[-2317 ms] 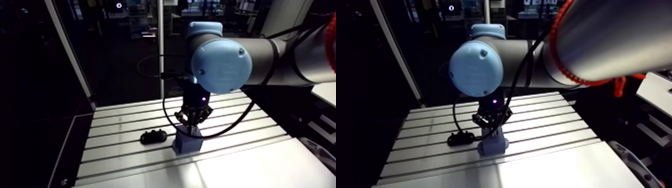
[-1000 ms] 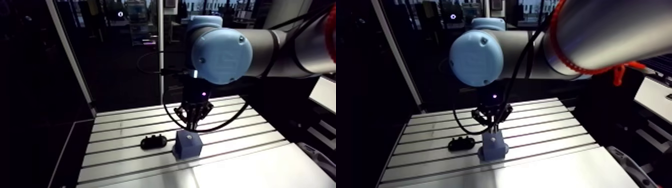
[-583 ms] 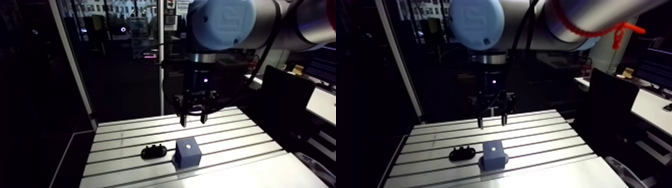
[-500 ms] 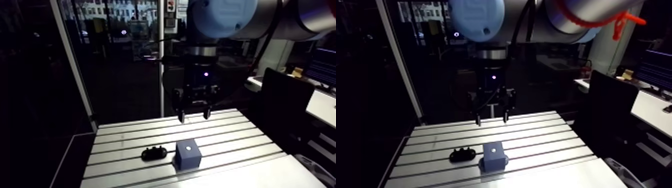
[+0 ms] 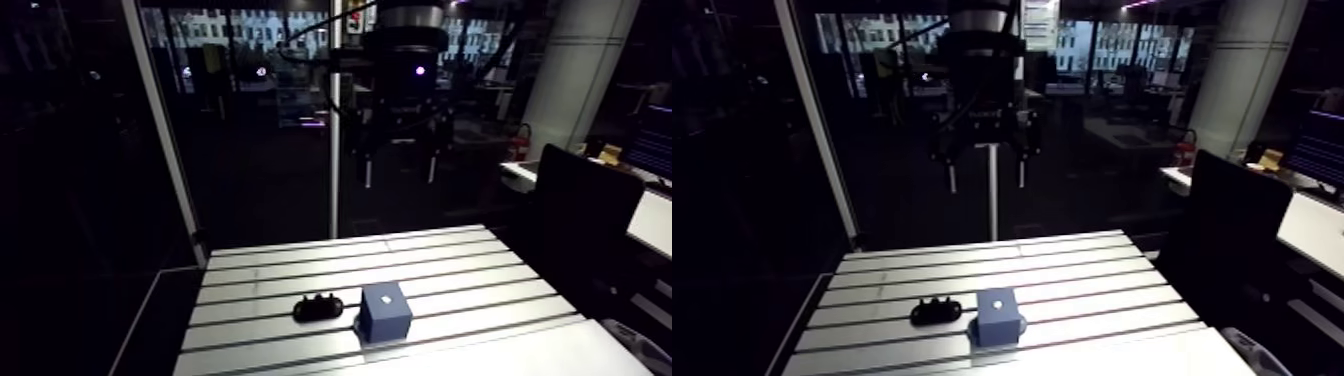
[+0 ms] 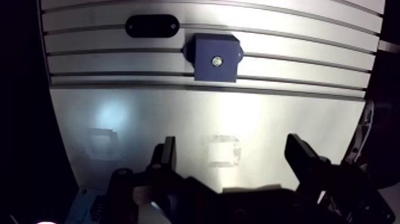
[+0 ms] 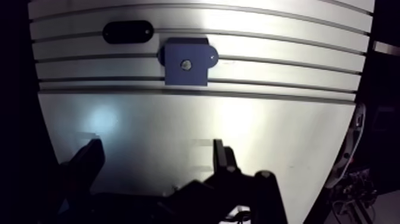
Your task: Pick up the M10 bolt and insert it into the hex recess until seated.
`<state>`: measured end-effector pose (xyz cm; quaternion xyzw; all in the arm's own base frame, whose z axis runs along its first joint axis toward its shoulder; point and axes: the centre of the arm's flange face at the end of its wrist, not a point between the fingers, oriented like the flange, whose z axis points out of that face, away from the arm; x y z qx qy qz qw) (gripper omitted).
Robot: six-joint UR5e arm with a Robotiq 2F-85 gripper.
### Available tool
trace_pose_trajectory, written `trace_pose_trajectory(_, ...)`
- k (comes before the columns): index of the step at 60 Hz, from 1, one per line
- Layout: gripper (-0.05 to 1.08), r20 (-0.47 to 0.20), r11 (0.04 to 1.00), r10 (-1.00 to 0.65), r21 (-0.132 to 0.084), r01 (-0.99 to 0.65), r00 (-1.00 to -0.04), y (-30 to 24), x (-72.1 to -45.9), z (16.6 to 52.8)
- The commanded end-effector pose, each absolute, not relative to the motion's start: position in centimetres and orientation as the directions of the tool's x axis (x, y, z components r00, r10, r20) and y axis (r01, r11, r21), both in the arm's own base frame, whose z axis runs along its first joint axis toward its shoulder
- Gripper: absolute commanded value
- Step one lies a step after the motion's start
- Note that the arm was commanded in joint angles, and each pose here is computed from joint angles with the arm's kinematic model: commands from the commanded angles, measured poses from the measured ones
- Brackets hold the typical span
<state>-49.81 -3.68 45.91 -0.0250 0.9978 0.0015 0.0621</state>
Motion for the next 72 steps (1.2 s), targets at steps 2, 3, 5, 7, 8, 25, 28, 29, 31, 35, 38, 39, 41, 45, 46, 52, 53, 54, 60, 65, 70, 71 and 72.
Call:
trace_pose_trajectory(2,0.01,-0.089,0.999,-0.037,0.03,-0.039,-0.995,-4.9,-50.0,49.4)
trace_pose_trajectory(3,0.01,-0.086,0.999,-0.038,0.031,-0.04,-0.996,-5.1,-49.9,49.6)
trace_pose_trajectory(5,0.01,-0.084,0.999,-0.037,0.031,-0.039,-0.996,-5.2,-49.9,49.8)
trace_pose_trajectory(7,0.01,-0.083,0.999,-0.031,0.032,-0.034,-0.996,-5.3,-49.9,49.9)
trace_pose_trajectory(8,0.01,-0.083,0.999,-0.031,0.032,-0.034,-0.996,-5.3,-49.9,49.9)
trace_pose_trajectory(25,0.01,-0.064,0.999,-0.024,0.035,-0.026,-0.998,-6.6,-49.7,50.6)
trace_pose_trajectory(28,0.01,-0.061,0.999,-0.026,0.035,-0.029,-0.998,-6.8,-49.7,50.8)
trace_pose_trajectory(29,0.01,-0.057,0.999,-0.028,0.037,-0.03,-0.998,-6.8,-49.7,51.0)
trace_pose_trajectory(31,0.01,-0.051,0.999,-0.03,0.037,-0.032,-0.998,-6.9,-49.7,51.3)
trace_pose_trajectory(35,0.01,-0.046,0.999,-0.034,0.037,-0.036,-0.998,-7.1,-49.9,51.5)
trace_pose_trajectory(38,0.01,-0.051,0.999,-0.036,0.032,-0.038,-0.998,-7.2,-50.0,51.3)
trace_pose_trajectory(39,0.01,-0.051,0.999,-0.036,0.032,-0.038,-0.998,-7.2,-50.0,51.3)
trace_pose_trajectory(41,0.01,-0.053,0.999,-0.037,0.031,-0.039,-0.998,-7.3,-50.1,51.2)
trace_pose_trajectory(45,0.01,-0.055,0.999,-0.042,0.031,-0.044,-0.998,-7.5,-50.2,51.1)
trace_pose_trajectory(46,0.01,-0.056,0.998,-0.045,0.031,-0.047,-0.997,-7.6,-50.3,51.0)
trace_pose_trajectory(52,0.01,-0.057,0.998,-0.051,0.031,-0.053,-0.997,-7.9,-50.5,50.9)
trace_pose_trajectory(53,0.01,-0.059,0.998,-0.053,0.03,-0.055,-0.997,-8.0,-50.6,50.8)
trace_pose_trajectory(54,0.01,-0.059,0.998,-0.053,0.03,-0.055,-0.997,-8.0,-50.6,50.8)
trace_pose_trajectory(60,0.01,-0.061,0.998,-0.054,0.029,-0.056,-0.997,-8.1,-50.8,50.6)
trace_pose_trajectory(65,0.01,-0.066,0.998,-0.049,0.027,-0.051,-0.997,-8.2,-51.0,50.4)
trace_pose_trajectory(70,0.01,-0.072,0.999,-0.042,0.03,-0.045,-0.996,-8.6,-51.1,50.0)
trace_pose_trajectory(71,0.01,-0.072,0.999,-0.042,0.03,-0.045,-0.996,-8.6,-51.1,50.0)
trace_pose_trajectory(72,0.01,-0.078,0.998,-0.046,0.029,-0.049,-0.996,-8.8,-51.2,49.7)
